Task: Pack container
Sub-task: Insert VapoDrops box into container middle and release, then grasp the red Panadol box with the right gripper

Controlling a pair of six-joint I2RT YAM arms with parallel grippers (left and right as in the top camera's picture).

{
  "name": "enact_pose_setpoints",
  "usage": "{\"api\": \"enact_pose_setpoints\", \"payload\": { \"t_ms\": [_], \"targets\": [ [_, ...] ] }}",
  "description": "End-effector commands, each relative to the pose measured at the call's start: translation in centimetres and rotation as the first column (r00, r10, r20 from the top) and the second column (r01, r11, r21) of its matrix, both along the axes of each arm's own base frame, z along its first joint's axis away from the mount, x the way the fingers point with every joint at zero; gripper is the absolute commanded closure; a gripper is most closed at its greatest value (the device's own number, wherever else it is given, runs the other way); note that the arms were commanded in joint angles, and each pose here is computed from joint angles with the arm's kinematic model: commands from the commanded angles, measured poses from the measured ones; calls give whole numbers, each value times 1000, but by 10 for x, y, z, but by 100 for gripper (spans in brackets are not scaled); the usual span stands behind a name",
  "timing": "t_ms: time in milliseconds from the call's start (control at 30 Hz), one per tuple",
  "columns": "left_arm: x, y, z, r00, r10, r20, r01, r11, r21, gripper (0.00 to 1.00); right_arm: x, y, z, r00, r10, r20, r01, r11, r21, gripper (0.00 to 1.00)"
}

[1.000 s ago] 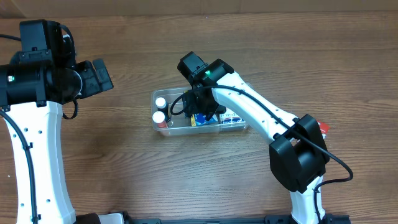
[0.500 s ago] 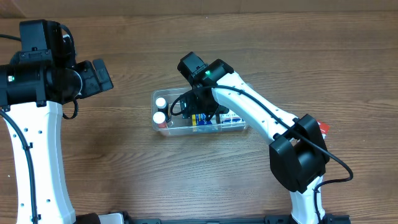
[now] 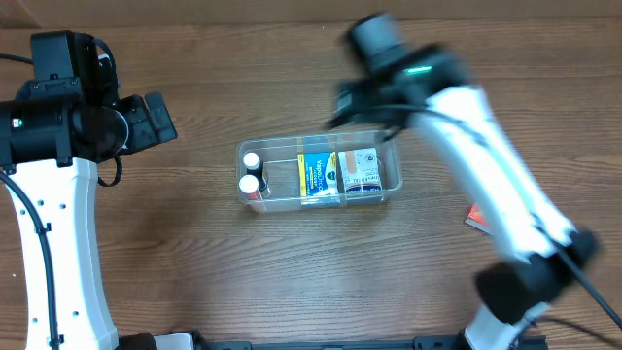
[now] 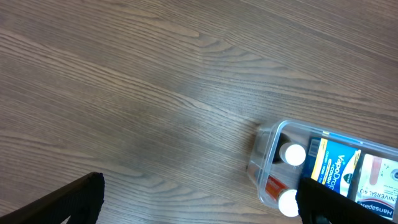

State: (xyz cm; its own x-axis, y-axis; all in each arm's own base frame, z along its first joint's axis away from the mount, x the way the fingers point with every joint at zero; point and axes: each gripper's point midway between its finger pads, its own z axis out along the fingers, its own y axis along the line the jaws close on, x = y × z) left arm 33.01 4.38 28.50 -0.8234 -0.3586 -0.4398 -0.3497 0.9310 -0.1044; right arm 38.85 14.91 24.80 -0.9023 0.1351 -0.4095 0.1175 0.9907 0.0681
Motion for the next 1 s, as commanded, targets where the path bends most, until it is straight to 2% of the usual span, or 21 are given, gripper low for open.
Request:
{"api": "enact_pose_setpoints", "payload": {
  "t_ms": [0, 167, 233, 400, 500, 600, 967],
  "targets": [
    [1, 0, -4, 1000, -14, -10, 14, 1000, -1, 0, -10, -112, 38, 949, -315, 29, 315, 949, 29, 0],
    [1, 0, -4, 1000, -14, -10, 14, 1000, -1, 0, -46, -198, -12, 842, -509, -178, 506, 860, -68, 0],
    [1, 0, -4, 1000, -14, -10, 14, 1000, -1, 0, -55, -214, -40, 825, -510, -242, 503, 859, -96, 0],
    [1, 0, -4, 1000, -14, -10, 14, 1000, -1, 0, -69, -219, -111, 793, -477, -378, 508, 861, -20, 0],
    [1, 0, -4, 1000, -14, -10, 14, 1000, -1, 0, -80, -226, -147, 769, -490, -409, 532, 847, -15, 0],
    [1, 0, -4, 1000, -14, -10, 14, 1000, -1, 0, -93, -227, -180, 781, -451, -432, 491, 871, -22, 0],
    [1, 0, -4, 1000, -14, -9, 14, 1000, -1, 0, -111, -222, -236, 799, -421, -430, 457, 889, -21, 0]
  ]
}}
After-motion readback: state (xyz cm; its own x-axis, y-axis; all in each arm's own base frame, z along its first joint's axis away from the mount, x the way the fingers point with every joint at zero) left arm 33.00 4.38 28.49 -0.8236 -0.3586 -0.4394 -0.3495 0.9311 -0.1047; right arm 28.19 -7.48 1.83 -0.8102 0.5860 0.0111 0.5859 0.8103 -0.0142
